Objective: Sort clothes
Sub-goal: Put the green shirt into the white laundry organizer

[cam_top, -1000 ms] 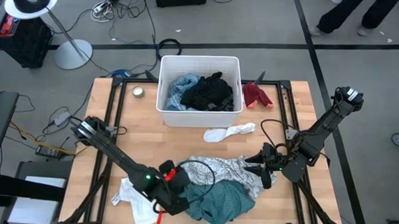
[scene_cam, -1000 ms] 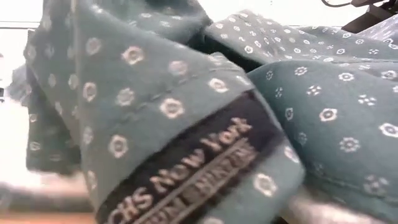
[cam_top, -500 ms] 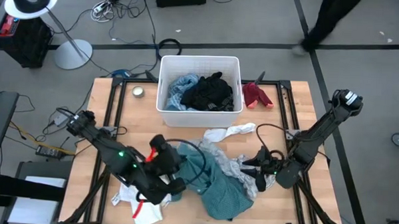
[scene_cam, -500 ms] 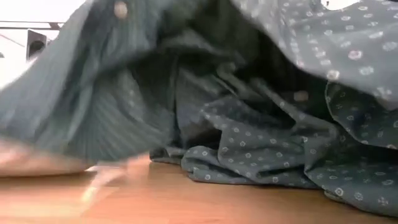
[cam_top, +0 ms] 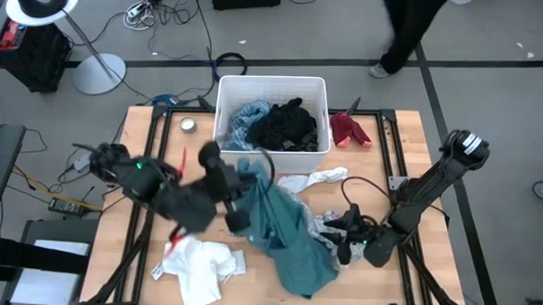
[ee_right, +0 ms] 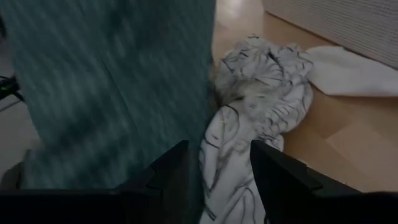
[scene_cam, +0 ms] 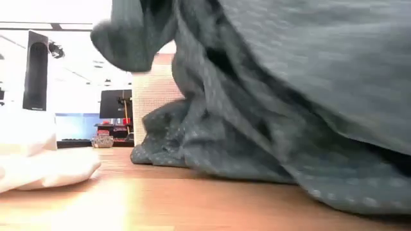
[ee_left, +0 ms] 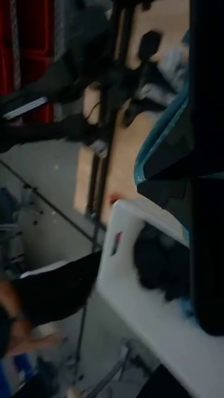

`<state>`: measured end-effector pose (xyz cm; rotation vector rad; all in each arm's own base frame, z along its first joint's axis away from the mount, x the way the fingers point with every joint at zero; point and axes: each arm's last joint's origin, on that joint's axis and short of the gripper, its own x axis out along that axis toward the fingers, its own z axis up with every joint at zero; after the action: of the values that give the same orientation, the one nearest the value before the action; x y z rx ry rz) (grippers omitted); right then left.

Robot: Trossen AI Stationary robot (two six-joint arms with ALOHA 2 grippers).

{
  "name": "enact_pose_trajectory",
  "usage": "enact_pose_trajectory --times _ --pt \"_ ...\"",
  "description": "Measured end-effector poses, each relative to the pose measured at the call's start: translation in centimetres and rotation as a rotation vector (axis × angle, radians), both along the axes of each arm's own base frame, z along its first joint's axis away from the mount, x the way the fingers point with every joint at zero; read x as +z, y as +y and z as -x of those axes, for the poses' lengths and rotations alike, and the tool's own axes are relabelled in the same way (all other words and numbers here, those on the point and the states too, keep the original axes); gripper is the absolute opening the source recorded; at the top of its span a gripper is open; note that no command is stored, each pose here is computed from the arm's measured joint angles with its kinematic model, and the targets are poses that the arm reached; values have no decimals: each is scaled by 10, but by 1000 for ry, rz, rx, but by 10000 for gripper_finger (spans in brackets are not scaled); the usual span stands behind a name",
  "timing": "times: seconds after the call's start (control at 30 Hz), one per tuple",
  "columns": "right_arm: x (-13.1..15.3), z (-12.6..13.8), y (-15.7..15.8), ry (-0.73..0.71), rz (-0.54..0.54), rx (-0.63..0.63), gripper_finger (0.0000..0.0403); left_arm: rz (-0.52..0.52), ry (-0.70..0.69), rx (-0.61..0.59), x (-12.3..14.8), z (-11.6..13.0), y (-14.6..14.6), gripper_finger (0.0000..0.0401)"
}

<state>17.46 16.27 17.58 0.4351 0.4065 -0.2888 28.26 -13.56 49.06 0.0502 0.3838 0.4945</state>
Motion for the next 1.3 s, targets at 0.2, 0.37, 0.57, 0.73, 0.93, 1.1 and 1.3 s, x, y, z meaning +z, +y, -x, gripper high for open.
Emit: enact_pose_trajectory --times 0.2,0.37,0.57,0.73,0.93,1.1,1.3 --pt "-10 -4 2 8 15 -30 171 -114 -39 19 30 5 35 0" --pt "-18 -7 5 -14 57 -70 171 -173 -102 70 53 12 66 0" --pt "-30 -11 2 -23 142 -139 171 -291 -154 136 73 15 95 0" --pt "-34 -20 -7 -14 156 -191 171 -386 -244 222 92 13 117 0" --pt "-33 -27 -15 -16 142 -234 171 -481 -417 292 117 17 141 0" --pt "-33 -30 -18 -9 150 -241 171 -563 -565 319 133 25 159 0" --pt "-33 -31 -20 -1 167 -245 171 -620 -705 355 144 34 179 0"
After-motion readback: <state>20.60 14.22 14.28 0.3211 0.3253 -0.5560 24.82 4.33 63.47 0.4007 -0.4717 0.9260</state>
